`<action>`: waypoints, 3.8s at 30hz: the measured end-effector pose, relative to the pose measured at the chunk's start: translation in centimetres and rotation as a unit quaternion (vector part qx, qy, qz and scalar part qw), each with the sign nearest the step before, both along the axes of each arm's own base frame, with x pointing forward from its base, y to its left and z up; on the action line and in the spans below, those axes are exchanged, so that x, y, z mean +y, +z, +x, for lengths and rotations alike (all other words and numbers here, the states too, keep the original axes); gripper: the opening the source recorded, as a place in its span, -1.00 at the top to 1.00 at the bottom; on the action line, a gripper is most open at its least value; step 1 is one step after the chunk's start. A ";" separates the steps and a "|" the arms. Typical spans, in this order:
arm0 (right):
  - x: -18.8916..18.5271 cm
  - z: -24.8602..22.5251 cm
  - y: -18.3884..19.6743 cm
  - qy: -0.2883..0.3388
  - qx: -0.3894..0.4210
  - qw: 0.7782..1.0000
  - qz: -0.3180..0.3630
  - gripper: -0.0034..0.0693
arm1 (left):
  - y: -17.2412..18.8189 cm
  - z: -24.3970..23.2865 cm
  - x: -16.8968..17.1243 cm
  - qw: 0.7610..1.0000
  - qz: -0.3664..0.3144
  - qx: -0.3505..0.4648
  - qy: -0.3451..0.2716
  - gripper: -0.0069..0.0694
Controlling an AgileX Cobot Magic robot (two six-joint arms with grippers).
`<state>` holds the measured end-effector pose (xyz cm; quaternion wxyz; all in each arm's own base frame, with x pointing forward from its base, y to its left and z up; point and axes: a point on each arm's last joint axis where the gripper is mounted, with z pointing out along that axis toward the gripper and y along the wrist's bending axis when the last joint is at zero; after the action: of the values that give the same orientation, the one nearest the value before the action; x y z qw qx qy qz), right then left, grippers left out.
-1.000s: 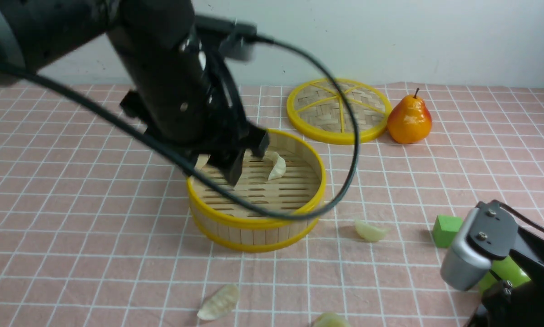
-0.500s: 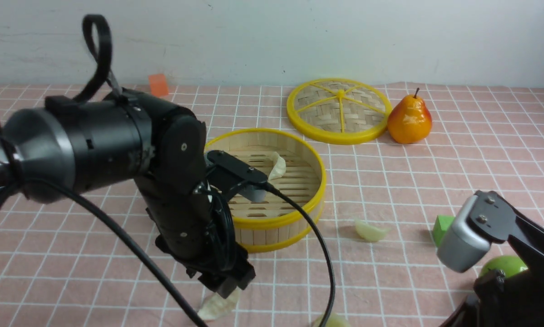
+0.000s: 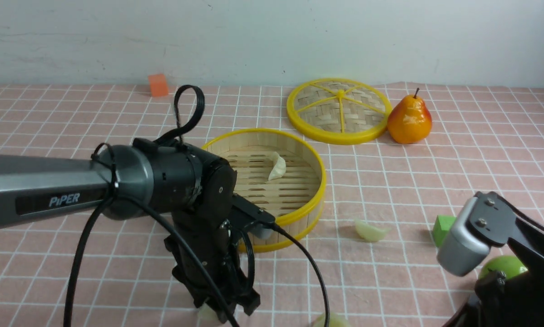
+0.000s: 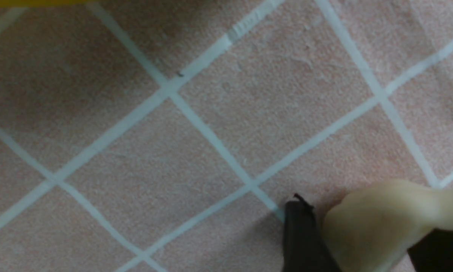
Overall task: Put the dumplings into the steamer on the table with the pink tablecloth.
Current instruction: 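Reach for and grasp a dumpling on the table with the left gripper, then place the dumpling into the bamboo steamer basket with the left gripper, then reach for and grasp a dumpling lying on the table beside the steamer, then place the dumpling in the bamboo steamer basket with the right gripper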
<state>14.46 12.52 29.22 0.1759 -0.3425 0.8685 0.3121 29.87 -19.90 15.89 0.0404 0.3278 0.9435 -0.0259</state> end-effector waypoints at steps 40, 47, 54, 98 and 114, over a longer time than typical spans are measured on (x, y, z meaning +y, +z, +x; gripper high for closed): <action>-0.2 -0.7 -0.2 0.019 0.034 0.999 -0.018 0.49 | 4.1 17.1 -0.2 0.962 -0.088 -0.105 0.234 -0.11; -0.7 0.6 1.9 0.021 -0.029 0.997 -0.067 0.48 | 5.9 16.7 -0.1 0.961 -0.093 -0.112 0.234 -0.29; 0.0 4.2 6.0 0.011 -0.083 0.991 -0.108 0.48 | 16.6 13.2 1.4 0.946 -0.142 -0.177 0.229 -0.29; 12.4 14.3 -13.2 0.211 -0.051 0.926 -0.309 0.33 | 26.2 -17.7 13.5 0.928 -0.231 -0.219 0.192 0.86; 17.5 21.6 -1.5 -0.005 -0.119 0.972 -0.202 0.32 | 25.7 -20.1 14.6 0.923 -0.237 -0.237 0.191 0.86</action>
<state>36.04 30.01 27.77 0.2073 -0.4011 0.8881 0.0862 9.81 -5.34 41.63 0.3437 0.1192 0.9172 -0.1622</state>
